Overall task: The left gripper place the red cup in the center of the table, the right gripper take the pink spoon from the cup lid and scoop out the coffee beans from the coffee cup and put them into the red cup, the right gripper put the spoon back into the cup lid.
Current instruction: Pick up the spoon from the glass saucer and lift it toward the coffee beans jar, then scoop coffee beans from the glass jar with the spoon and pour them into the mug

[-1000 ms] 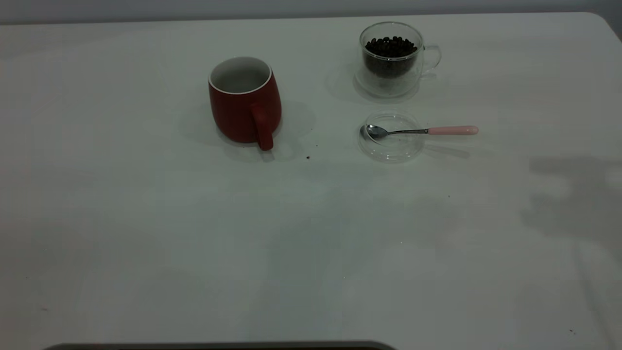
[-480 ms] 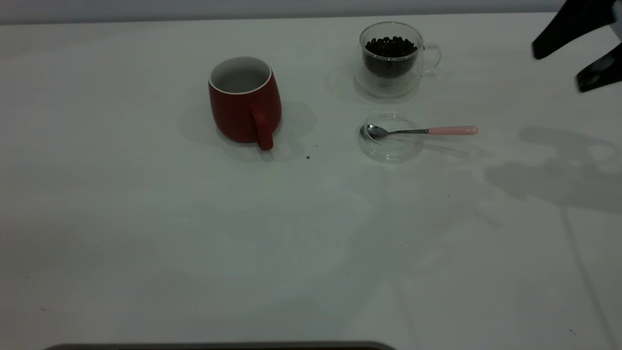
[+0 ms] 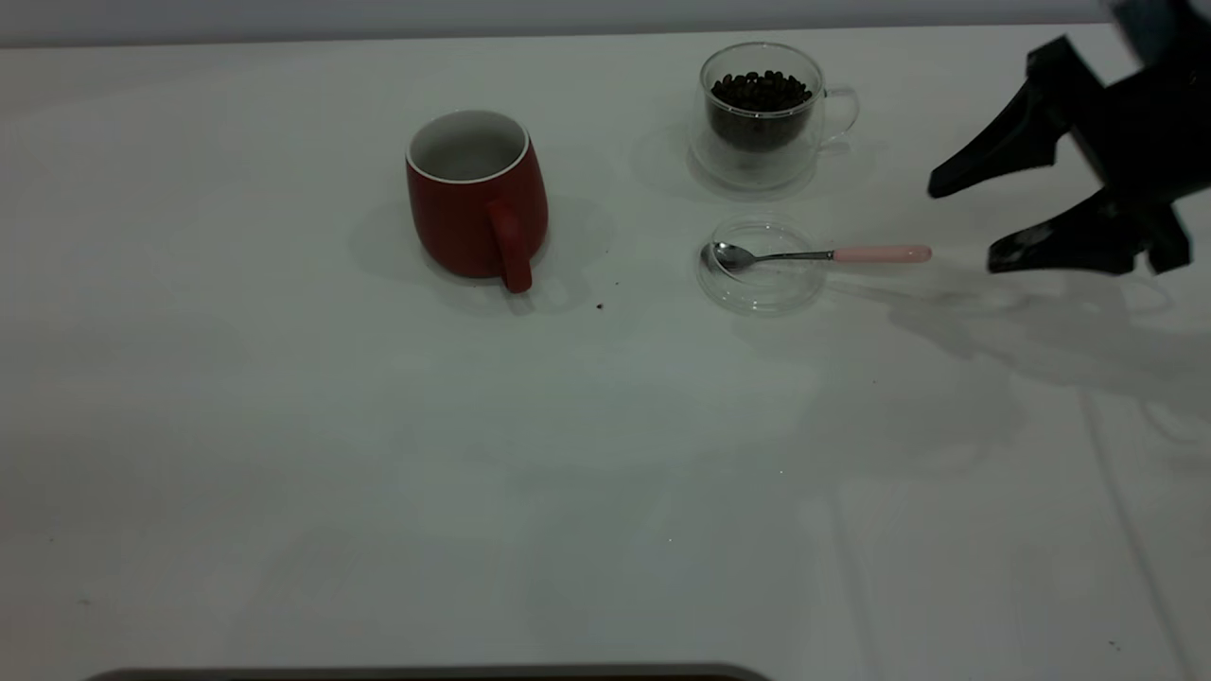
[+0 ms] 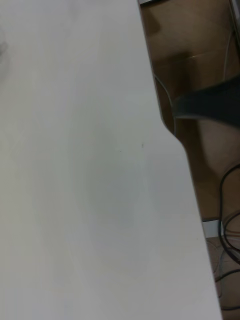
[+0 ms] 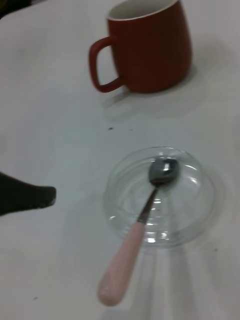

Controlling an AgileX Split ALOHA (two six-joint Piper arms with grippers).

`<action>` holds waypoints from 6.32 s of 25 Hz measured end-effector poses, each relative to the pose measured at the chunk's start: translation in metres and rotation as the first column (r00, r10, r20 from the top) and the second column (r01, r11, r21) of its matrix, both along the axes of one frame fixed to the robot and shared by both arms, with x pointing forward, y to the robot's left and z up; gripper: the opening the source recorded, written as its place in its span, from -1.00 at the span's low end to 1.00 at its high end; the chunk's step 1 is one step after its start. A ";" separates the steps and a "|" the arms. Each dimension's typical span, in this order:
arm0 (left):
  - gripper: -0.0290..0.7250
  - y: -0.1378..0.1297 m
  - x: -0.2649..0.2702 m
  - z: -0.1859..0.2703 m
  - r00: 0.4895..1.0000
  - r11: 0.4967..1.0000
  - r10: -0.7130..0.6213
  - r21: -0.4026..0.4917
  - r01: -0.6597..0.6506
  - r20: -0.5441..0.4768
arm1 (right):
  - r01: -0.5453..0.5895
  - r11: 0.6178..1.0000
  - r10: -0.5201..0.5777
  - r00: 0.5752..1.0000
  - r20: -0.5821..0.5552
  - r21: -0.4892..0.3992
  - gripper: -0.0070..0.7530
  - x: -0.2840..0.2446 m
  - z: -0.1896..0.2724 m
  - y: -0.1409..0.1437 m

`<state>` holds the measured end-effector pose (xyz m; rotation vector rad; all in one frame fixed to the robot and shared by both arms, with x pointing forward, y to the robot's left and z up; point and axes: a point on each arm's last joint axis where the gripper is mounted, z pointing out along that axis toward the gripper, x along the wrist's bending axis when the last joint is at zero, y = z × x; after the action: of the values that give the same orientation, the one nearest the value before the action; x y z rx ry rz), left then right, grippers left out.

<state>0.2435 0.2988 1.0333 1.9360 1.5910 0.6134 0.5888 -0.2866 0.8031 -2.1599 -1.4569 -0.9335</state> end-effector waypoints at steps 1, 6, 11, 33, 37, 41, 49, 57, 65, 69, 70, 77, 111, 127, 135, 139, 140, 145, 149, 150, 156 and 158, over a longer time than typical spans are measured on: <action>0.64 0.000 0.000 0.000 1.000 1.000 0.000 0.000 0.000 0.000 | 0.005 1.000 -0.005 1.000 -0.001 0.011 0.84 -0.001 -0.007 0.001; 0.64 0.000 0.000 0.000 1.000 1.000 0.003 -0.002 -0.003 0.000 | 0.055 0.998 -0.056 0.998 0.026 0.028 0.82 -0.001 -0.035 0.000; 0.64 0.000 0.000 0.000 1.000 1.000 0.003 -0.002 -0.003 0.000 | 0.074 0.996 -0.076 0.996 0.048 0.041 0.81 0.003 -0.053 0.000; 0.64 0.000 0.000 0.000 1.000 1.000 0.003 -0.002 -0.003 0.000 | -0.014 0.987 -0.006 0.993 0.121 0.163 0.25 0.017 -0.058 0.021; 0.64 0.000 0.000 0.000 1.000 1.000 0.002 -0.002 -0.002 0.000 | -0.021 0.983 -0.002 0.992 0.129 0.181 0.06 0.017 -0.056 0.022; 0.64 0.000 0.000 0.000 1.000 1.000 0.001 -0.001 -0.001 0.000 | -0.024 0.982 -0.001 0.991 0.132 0.188 -0.14 0.017 -0.056 0.022; 0.64 0.000 0.000 0.000 1.000 1.000 0.001 -0.001 -0.001 0.000 | -0.057 0.981 0.029 0.988 0.154 0.183 -0.60 0.016 -0.055 0.023; 0.64 0.000 0.000 0.000 1.000 1.000 0.001 -0.001 -0.001 0.000 | -0.147 0.980 0.117 0.972 0.202 0.137 -0.69 0.015 -0.040 0.010; 0.64 0.000 0.000 0.000 1.000 1.000 0.001 -0.001 -0.001 0.000 | -0.245 0.963 0.203 0.934 0.295 0.113 -0.69 0.021 0.018 0.002; 0.64 0.000 0.000 0.000 1.000 1.000 0.001 -0.001 -0.001 0.000 | -0.247 0.966 0.201 0.906 0.372 0.081 -0.69 0.031 0.047 0.000; 0.64 0.000 0.000 0.000 1.000 1.000 0.001 -0.001 -0.001 0.000 | -0.249 0.966 0.204 0.897 0.391 0.067 -0.69 0.038 0.052 -0.001; 0.64 0.000 0.000 0.000 1.000 1.000 0.003 -0.003 -0.003 -0.001 | -0.256 0.967 0.235 0.880 0.412 -0.003 -0.69 0.094 0.079 -0.013; 0.64 0.000 0.000 0.000 1.000 1.000 0.001 -0.001 -0.001 0.000 | -0.218 0.973 0.190 0.943 0.273 0.076 -0.69 0.131 0.017 -0.011; 0.64 0.000 0.000 0.000 1.000 1.000 0.001 -0.001 -0.001 0.000 | -0.053 0.975 0.022 0.989 0.146 0.218 -0.69 0.131 0.006 -0.021; 0.64 0.000 0.000 0.000 1.000 1.000 0.001 -0.001 -0.001 0.002 | 0.008 0.965 -0.040 0.992 0.116 0.262 -0.69 0.131 0.008 -0.033; 0.64 0.000 0.000 0.000 1.000 1.000 0.001 -0.001 -0.001 0.002 | 0.012 0.945 -0.050 0.993 0.109 0.327 -0.69 0.130 0.008 -0.034; 0.64 0.000 0.000 0.000 1.000 1.000 0.001 -0.001 -0.001 0.002 | 0.010 0.939 -0.050 0.993 0.109 0.343 -0.69 0.130 0.007 -0.034; 0.64 0.000 0.000 0.000 1.000 1.000 0.002 -0.002 -0.002 0.002 | -0.010 0.921 -0.052 0.988 0.147 0.390 -0.69 0.129 0.006 -0.036; 0.64 0.000 0.000 0.000 1.000 1.000 0.003 -0.003 -0.003 0.002 | -0.016 0.920 -0.059 0.982 0.178 0.393 -0.69 0.131 0.008 -0.036; 0.64 0.000 0.000 0.000 1.000 1.000 0.003 -0.003 -0.003 0.003 | -0.018 0.920 -0.058 0.982 0.181 0.392 -0.69 0.131 0.008 -0.036; 0.64 0.000 0.000 0.000 1.000 1.000 0.003 -0.003 -0.003 0.003 | -0.034 0.918 -0.044 0.981 0.187 0.394 -0.69 0.131 0.008 -0.028; 0.64 0.000 0.000 0.000 1.000 1.000 0.003 -0.003 -0.003 0.003 | -0.059 0.917 -0.018 0.982 0.188 0.395 -0.69 0.132 0.008 -0.015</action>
<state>0.2431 0.2989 1.0333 1.9305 1.5924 0.6140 0.7204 -0.3021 0.8115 -1.7930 -1.2313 -1.3293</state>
